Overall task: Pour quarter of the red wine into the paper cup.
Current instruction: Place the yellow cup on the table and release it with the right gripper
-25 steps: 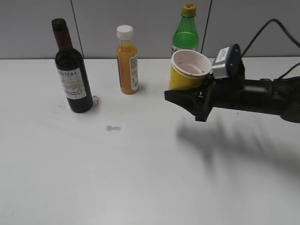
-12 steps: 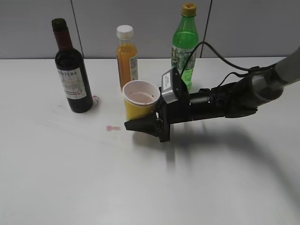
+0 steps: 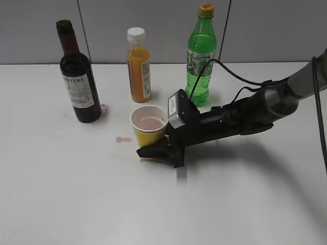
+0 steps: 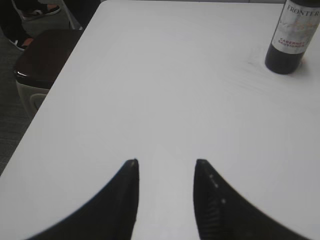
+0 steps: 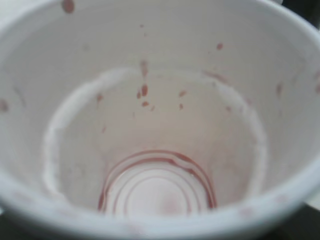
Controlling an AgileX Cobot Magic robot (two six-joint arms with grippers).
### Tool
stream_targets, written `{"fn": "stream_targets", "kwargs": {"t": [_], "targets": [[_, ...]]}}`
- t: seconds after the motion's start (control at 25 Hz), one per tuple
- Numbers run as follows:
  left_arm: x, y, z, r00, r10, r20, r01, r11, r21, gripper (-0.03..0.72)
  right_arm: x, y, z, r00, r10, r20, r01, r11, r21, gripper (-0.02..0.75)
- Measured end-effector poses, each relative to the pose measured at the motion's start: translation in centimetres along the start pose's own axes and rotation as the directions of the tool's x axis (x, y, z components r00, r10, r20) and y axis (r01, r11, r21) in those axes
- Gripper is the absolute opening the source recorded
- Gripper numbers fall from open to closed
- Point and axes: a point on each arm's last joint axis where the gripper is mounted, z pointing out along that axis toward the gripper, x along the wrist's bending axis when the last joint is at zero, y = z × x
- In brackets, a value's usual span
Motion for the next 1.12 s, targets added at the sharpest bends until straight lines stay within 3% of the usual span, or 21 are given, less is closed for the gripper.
{"fn": "stream_targets", "kwargs": {"t": [0.24, 0.44, 0.56, 0.84, 1.12], "targets": [[0.0, 0.0, 0.0, 1.000, 0.000, 0.000, 0.000, 1.000, 0.000, 0.267, 0.0, -0.4, -0.2, 0.998, 0.061, -0.005, -0.061, 0.997, 0.039, 0.448], [0.0, 0.0, 0.0, 1.000, 0.000, 0.000, 0.000, 1.000, 0.000, 0.267, -0.1, -0.5, -0.3, 0.998, 0.070, -0.001, -0.070, 0.996, 0.048, 0.602], [0.0, 0.0, 0.0, 1.000, 0.000, 0.000, 0.000, 1.000, 0.000, 0.267, -0.1, -0.2, -0.6, 0.999, 0.050, -0.016, -0.049, 0.996, 0.068, 0.649], [0.0, 0.0, 0.0, 1.000, 0.000, 0.000, 0.000, 1.000, 0.000, 0.267, -0.8, 0.0, -4.5, 0.992, 0.121, -0.029, -0.114, 0.976, 0.185, 0.660], [0.0, 0.0, 0.0, 1.000, 0.000, 0.000, 0.000, 1.000, 0.000, 0.267, -1.7, 0.4, -10.1, 0.986, 0.149, 0.074, -0.161, 0.970, 0.181, 0.658]]}}
